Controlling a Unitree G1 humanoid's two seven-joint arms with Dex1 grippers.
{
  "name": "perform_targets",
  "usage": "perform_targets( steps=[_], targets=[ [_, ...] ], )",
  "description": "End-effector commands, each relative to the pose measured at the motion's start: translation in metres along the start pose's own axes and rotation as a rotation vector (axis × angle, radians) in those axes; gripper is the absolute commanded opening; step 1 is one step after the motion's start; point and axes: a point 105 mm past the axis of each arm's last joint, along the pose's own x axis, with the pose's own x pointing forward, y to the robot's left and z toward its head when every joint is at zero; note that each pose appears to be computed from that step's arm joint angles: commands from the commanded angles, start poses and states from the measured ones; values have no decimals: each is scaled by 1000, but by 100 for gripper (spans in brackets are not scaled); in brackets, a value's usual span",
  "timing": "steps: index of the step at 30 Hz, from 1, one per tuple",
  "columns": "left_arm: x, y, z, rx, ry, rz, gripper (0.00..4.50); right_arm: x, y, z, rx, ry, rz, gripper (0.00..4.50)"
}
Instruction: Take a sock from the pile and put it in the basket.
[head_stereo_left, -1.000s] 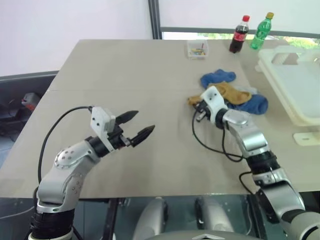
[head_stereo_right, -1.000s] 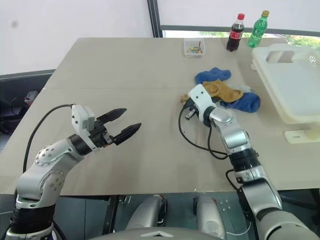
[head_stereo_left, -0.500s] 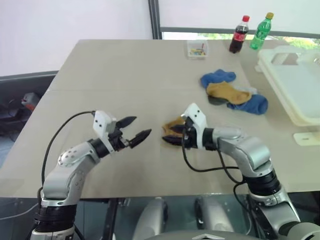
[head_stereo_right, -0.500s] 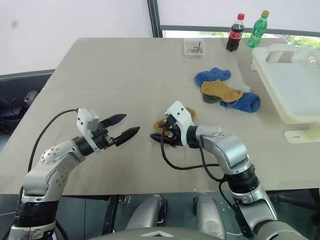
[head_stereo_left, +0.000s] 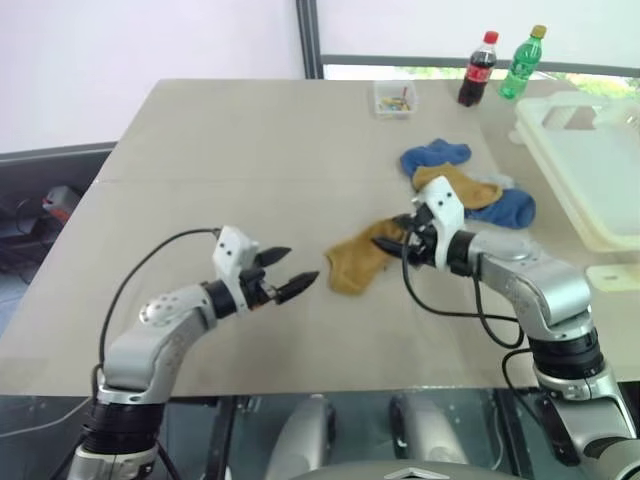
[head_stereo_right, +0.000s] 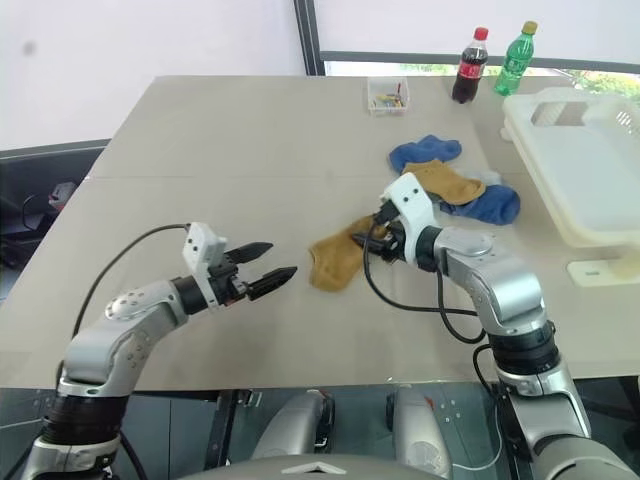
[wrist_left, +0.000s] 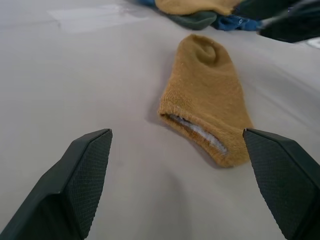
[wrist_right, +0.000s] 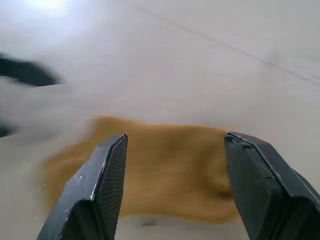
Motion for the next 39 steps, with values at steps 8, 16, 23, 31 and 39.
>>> perform_targets(
  steps=[8, 16, 23, 31, 39],
  targets=[
    [34, -25, -14, -80, 60, -46, 232, 24, -31, -25, -83, 63, -70, 90],
    [10, -15, -17, -39, 104, -79, 4, -22, -3, -43, -67, 122, -84, 0],
    [-11, -3, -4, 44, 126, -172, 4, -45, 13, -45, -16, 125, -199, 0],
    [0, 11, 3, 54, 155, -201, 121, -52, 11, -43, -41, 108, -280, 171],
    [-3, 4, -9, -20, 161, -223, 164, -78, 17, -32, -75, 24, -188, 202]
  ],
)
